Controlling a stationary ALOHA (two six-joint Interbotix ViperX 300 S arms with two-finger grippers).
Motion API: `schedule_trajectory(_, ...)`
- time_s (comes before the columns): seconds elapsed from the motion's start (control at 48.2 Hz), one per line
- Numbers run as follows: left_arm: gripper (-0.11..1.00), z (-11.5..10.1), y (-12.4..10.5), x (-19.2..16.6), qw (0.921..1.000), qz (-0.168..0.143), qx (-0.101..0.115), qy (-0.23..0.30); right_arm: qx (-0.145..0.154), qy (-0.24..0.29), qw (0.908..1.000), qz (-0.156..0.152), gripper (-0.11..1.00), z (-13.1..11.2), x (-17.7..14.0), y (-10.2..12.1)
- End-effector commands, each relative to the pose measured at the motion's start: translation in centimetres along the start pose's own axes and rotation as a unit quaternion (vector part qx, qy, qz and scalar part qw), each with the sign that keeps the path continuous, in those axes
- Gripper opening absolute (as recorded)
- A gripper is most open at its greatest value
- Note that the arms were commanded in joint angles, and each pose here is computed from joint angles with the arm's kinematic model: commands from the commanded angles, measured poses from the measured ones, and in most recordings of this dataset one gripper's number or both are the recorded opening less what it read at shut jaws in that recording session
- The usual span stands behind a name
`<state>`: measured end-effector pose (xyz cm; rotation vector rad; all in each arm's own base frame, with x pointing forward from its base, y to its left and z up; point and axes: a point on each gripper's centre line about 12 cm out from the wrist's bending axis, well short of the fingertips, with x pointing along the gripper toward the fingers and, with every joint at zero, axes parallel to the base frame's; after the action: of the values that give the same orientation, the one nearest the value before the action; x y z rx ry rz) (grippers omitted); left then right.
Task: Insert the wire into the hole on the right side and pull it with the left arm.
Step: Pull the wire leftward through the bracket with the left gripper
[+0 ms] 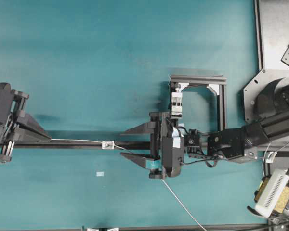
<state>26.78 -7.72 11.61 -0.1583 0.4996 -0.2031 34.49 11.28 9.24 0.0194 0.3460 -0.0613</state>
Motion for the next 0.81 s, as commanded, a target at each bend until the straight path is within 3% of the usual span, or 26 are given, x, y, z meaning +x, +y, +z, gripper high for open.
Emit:
schedule_trajectory(0.0,-0.1,0.42,-0.28,0.01,1.0,-0.004,0.0,0.0,0.009,-0.02,0.9998,0.002,0.72,1.37,-0.18,0.08)
schedule_trajectory(0.145,-0.09,0.6,-0.31,0.02,1.0,-0.004,-0.003,0.0,0.008,-0.02,0.9998,0.002,0.72,1.37,-0.18,0.08)
schedule_trajectory(0.269,0.03,0.78,-0.35,0.09,1.0,-0.004,-0.003,-0.003,0.009,-0.021,0.9997,0.002,0.72,1.41,-0.16,0.1)
schedule_trajectory(0.332,0.14,0.8,-0.31,0.09,1.0,-0.003,-0.004,-0.003,0.009,-0.021,0.9997,0.001,0.72,1.43,-0.18,0.03)
schedule_trajectory(0.601,0.88,0.68,-0.06,0.03,1.0,0.001,-0.005,-0.002,0.009,-0.02,0.9998,0.002,0.72,1.37,-0.18,0.08)
schedule_trajectory(0.663,0.96,0.73,0.15,0.03,1.0,0.004,-0.006,-0.003,0.009,-0.02,0.9998,0.001,0.72,1.37,-0.17,0.03)
schedule_trajectory(0.788,0.96,0.83,0.62,0.03,0.9999,0.011,-0.008,-0.004,0.01,-0.023,0.9997,0.002,0.72,1.59,-0.23,0.04)
